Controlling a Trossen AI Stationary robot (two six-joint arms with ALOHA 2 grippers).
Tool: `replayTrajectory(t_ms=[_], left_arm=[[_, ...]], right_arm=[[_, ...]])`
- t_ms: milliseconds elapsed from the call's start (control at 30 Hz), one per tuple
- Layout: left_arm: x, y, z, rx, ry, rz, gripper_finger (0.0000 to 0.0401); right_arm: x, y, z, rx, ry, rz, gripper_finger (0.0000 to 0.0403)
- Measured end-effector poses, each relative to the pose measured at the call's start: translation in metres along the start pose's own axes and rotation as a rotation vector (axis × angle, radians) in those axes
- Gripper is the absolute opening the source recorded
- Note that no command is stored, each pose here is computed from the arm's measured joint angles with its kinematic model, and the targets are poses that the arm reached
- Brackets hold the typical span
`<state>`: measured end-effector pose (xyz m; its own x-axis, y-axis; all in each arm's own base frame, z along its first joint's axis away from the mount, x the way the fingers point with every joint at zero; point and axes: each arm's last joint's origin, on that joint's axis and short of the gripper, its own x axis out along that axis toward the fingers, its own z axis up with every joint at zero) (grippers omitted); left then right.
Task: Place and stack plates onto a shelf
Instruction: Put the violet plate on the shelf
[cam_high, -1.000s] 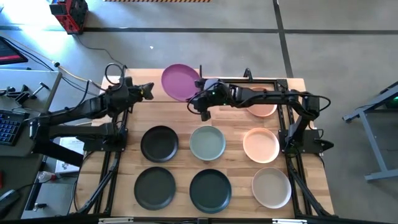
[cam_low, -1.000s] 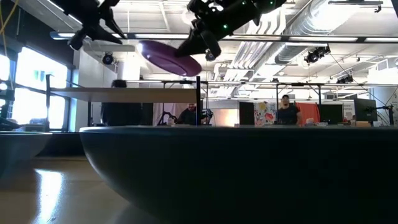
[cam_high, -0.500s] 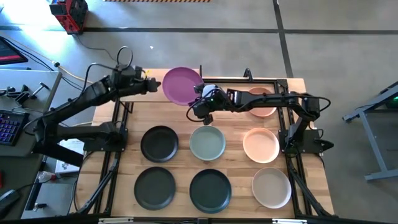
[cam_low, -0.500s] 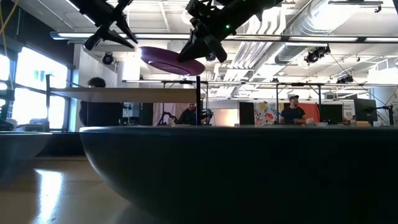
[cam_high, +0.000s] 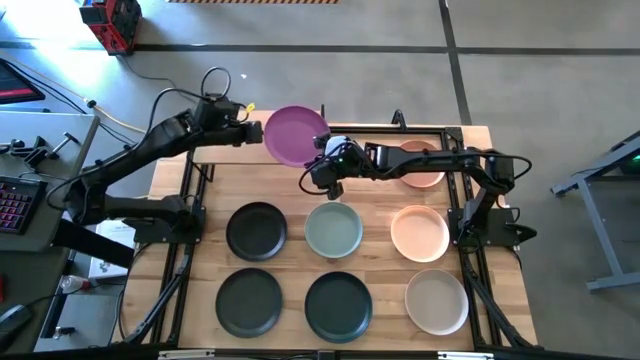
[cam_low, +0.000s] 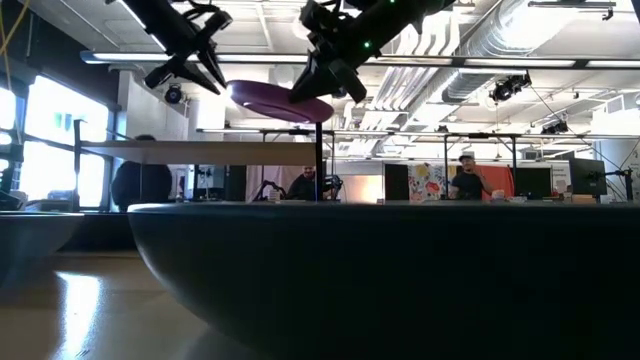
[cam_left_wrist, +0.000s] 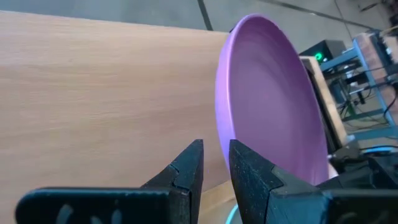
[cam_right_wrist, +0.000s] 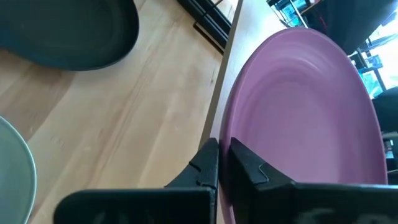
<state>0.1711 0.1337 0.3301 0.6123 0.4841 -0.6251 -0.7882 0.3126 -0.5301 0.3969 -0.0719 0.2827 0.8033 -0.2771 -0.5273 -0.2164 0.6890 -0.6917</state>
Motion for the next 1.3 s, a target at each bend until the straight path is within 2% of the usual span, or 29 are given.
replayTrajectory(t_ms=[333,833,1300], left_arm=[[0.004,0.001,0.004,0.001,-0.023,0.008,0.0064],[0.020,0.002,0.006,-0.012,0.059,-0.030,0.0064],[0.034,0.000,0.009,0.003,0.059,-0.044,0.0064]], right_arm=[[0.000,0.003,-0.005,-0.010,0.081,0.009,0.0000],[0.000,0.003,-0.005,-0.009,0.074,0.009,0.0000],[0.000,0.001,-0.002,-0.003,0.051,-0.016,0.0000]])
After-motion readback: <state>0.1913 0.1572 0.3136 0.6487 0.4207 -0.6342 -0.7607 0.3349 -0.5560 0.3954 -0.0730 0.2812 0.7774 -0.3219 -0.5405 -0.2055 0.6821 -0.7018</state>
